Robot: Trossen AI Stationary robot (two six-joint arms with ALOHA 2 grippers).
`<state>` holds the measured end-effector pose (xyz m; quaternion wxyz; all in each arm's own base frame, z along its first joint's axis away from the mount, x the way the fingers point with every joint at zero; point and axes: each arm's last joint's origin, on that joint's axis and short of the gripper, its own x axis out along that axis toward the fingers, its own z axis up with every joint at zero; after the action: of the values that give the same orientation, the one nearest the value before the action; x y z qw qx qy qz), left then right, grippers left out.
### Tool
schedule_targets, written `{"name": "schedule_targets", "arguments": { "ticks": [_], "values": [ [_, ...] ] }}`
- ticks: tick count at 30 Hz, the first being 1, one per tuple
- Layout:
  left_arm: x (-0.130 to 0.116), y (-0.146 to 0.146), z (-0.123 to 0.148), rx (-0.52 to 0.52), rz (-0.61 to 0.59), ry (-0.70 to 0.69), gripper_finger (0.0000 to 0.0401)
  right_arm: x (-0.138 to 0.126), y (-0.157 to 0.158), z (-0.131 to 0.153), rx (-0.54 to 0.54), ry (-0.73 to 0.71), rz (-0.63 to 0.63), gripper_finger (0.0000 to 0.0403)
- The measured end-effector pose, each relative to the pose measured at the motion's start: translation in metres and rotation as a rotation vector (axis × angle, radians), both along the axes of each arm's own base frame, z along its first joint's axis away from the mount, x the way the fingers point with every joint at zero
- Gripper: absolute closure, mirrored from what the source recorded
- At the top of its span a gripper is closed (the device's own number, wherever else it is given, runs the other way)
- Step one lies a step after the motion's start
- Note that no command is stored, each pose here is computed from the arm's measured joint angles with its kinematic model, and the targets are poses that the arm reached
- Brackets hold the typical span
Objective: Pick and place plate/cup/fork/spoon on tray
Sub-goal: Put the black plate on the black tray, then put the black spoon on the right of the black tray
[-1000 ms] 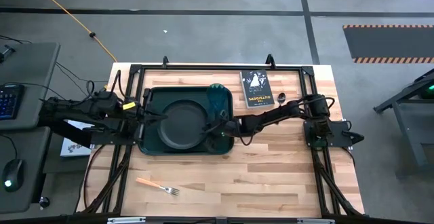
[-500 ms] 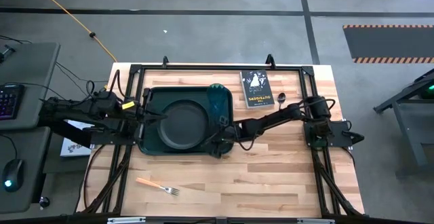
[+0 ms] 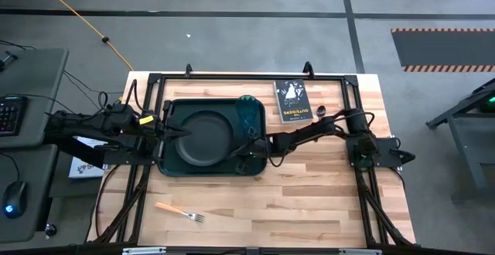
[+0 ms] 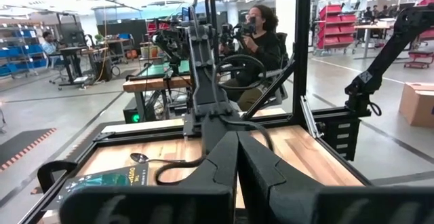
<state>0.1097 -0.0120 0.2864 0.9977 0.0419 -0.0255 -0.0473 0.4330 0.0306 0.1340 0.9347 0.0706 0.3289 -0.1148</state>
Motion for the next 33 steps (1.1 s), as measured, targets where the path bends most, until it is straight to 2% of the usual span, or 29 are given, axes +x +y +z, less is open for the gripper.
{"name": "schedule_targets", "arguments": {
  "ticks": [5,9,14,20,25,29,33],
  "values": [
    [0.0,0.0,0.0,-0.004,0.0,0.002,0.0401,-0.001,-0.014,-0.002,0.004,0.032,-0.028,0.0403],
    [0.0,0.0,-0.001,-0.003,0.0,0.014,0.0401,-0.005,-0.014,0.006,0.019,0.056,0.023,0.0403],
    [0.0,0.0,-0.003,-0.001,-0.001,0.029,0.0401,-0.024,-0.006,0.023,-0.016,0.195,0.026,0.0403],
    [0.0,0.0,-0.004,0.006,0.0,0.043,0.0401,-0.047,0.012,0.03,-0.121,0.344,-0.071,0.0403],
    [0.0,0.0,-0.004,0.006,0.0,0.037,0.0401,-0.073,0.027,0.015,-0.182,0.485,-0.133,0.0403],
    [0.0,0.0,-0.004,0.007,0.0,0.036,0.0401,-0.107,0.03,0.003,-0.198,0.552,-0.26,0.0403],
    [0.0,0.0,-0.003,0.007,0.0,0.028,0.0401,-0.146,0.028,0.011,-0.173,0.449,-0.415,0.0403]
  ]
}}
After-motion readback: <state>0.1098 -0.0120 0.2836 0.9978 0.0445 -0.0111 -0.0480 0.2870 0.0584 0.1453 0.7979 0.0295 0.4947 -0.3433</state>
